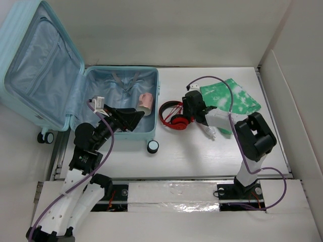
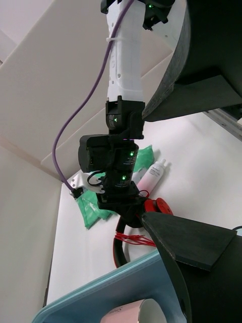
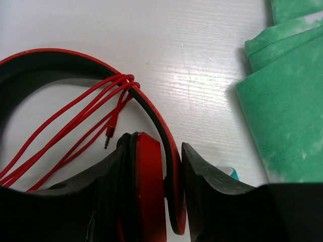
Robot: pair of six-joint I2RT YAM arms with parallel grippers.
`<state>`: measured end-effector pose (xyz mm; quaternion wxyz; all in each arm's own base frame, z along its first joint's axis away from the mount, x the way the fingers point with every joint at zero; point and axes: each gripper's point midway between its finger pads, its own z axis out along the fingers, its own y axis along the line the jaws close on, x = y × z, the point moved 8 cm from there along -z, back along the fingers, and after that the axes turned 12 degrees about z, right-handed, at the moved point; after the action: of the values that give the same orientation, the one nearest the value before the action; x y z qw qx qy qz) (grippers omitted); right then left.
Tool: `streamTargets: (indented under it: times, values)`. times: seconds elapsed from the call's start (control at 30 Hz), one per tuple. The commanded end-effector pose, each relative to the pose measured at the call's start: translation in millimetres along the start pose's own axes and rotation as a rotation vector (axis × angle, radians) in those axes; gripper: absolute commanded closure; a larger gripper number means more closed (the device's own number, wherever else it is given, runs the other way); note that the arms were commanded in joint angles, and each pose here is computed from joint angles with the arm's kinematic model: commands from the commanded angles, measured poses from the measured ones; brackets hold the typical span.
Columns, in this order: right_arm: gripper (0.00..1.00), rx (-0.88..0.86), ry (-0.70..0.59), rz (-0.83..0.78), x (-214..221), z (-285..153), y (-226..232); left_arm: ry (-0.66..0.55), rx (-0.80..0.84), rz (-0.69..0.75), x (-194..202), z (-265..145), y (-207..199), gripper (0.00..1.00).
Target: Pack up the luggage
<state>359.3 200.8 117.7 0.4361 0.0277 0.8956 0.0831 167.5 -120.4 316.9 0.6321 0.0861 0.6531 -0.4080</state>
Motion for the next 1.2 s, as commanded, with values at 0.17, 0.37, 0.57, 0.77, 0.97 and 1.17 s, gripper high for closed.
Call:
streamTargets:
  times: [0.17,0.37,0.57,0.77,0.97,1.17]
  values:
    - [0.86,-0.103,-0.012,0.020,-15.0,-11.4,10.0,-0.057,0.027,0.018,-8.8,0.6,-3.9,0.30]
    - [0.90,-0.187,-0.271,0.086,-83.1,-84.9,16.4,-0.070,0.012,0.025,-12.3,-0.3,-4.0,0.30]
    - [0.90,-0.354,-0.397,0.094,-116.6,-143.4,40.4,-0.119,-0.011,0.043,-20.9,-7.2,-7.2,0.30]
    - [0.90,-0.510,-0.384,0.055,-127.3,-133.1,121.4,-0.172,-0.014,0.086,-38.9,-15.9,-17.0,0.31]
    - [0.85,-0.654,-0.387,0.024,-130.0,-107.3,220.2,-0.276,-0.066,0.138,-57.7,-35.5,-24.8,0.31]
    - [0.74,-0.727,-0.338,-0.011,-101.1,-68.4,293.3,-0.319,-0.096,0.149,-58.4,-45.7,-24.5,0.31]
